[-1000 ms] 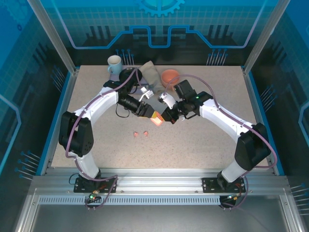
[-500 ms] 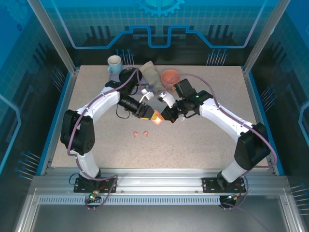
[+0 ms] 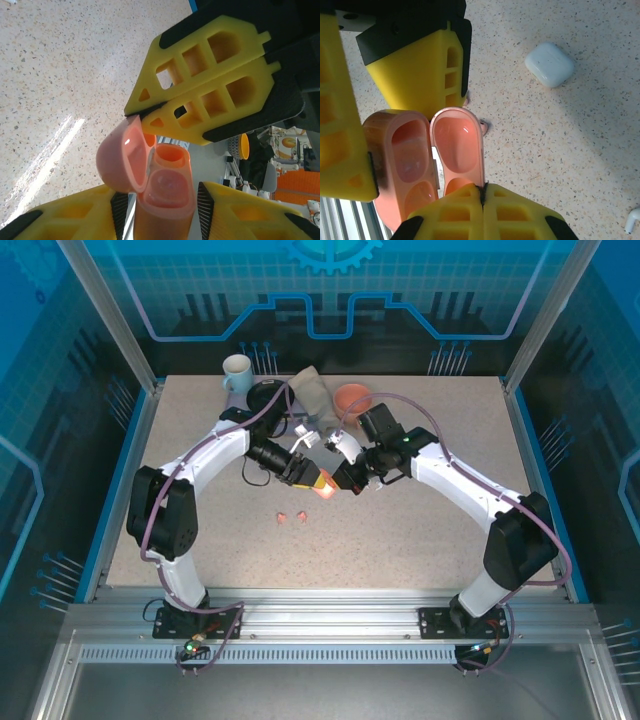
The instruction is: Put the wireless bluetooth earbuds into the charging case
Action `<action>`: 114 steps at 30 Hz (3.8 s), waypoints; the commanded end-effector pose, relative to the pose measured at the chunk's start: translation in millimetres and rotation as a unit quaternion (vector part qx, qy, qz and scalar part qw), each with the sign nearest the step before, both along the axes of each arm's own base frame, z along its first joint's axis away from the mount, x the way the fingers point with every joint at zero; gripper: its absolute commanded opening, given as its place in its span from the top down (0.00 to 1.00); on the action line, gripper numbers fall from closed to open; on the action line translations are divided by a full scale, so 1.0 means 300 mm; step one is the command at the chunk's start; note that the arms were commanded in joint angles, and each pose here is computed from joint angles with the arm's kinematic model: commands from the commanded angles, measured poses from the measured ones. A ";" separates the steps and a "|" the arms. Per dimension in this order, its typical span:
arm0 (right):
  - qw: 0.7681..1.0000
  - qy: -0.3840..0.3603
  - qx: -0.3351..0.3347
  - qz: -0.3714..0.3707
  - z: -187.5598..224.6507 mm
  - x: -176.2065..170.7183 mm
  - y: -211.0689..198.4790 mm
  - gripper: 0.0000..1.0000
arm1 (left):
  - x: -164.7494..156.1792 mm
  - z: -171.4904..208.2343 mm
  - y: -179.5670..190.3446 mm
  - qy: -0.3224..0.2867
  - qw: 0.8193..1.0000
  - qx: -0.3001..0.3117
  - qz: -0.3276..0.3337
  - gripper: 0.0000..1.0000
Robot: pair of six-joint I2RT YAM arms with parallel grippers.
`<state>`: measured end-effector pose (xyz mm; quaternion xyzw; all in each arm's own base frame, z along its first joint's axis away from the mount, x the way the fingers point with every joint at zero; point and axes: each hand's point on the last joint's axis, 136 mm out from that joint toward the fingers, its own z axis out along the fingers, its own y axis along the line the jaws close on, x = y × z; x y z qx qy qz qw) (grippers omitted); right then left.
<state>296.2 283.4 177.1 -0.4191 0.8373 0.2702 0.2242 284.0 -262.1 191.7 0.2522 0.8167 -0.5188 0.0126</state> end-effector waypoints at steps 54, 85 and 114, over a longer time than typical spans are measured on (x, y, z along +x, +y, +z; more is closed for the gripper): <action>0.934 0.094 0.096 -0.330 0.167 -0.020 -0.224 0.40 | 0.141 0.083 0.192 -0.308 0.919 0.057 0.241 1.00; 0.901 0.147 -0.118 -0.391 -0.243 -0.029 0.112 0.40 | -0.088 0.334 0.408 -0.635 0.660 -0.048 0.399 1.00; 0.857 0.217 -0.159 -0.440 -0.431 -0.091 0.408 0.51 | 0.030 0.370 0.637 -0.604 0.568 0.041 0.558 1.00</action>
